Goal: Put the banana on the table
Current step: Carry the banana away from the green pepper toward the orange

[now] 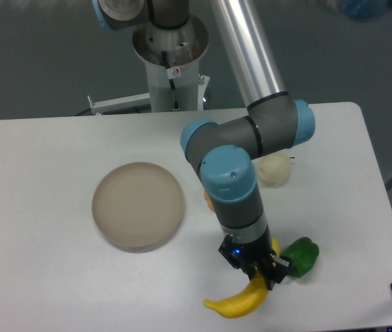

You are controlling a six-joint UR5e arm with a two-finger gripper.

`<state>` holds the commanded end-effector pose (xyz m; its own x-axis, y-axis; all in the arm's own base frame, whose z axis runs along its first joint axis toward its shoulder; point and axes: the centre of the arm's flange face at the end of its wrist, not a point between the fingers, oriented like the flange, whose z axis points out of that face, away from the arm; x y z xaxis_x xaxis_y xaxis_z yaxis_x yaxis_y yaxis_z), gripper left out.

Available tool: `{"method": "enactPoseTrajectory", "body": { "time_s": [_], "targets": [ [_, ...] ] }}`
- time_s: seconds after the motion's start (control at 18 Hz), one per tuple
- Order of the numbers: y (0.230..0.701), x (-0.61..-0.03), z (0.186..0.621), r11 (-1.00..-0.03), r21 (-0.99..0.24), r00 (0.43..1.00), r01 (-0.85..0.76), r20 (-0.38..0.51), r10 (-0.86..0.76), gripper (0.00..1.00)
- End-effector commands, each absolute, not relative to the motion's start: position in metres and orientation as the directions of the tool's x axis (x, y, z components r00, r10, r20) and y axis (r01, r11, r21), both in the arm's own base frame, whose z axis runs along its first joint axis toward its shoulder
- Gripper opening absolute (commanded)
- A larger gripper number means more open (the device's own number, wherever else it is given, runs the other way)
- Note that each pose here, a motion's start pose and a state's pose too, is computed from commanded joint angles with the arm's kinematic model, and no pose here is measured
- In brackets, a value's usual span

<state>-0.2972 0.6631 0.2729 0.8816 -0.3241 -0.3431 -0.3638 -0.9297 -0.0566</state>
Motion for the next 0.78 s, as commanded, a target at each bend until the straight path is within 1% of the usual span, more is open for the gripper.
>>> {"method": "enactPoseTrajectory", "body": {
  "time_s": [0.28, 0.5, 0.78],
  "targets": [
    [0.649, -0.286, 0.256, -0.931, -0.036, 0.891, -0.363, -0.304, -0.336, 0.34],
    [0.643, -0.28, 0.23, -0.936, -0.013, 0.905, -0.35, -0.263, -0.335, 0.34],
    [0.643, -0.277, 0.218, -0.958, -0.029, 0.933, -0.287, -0.237, -0.272, 0.34]
  ]
}}
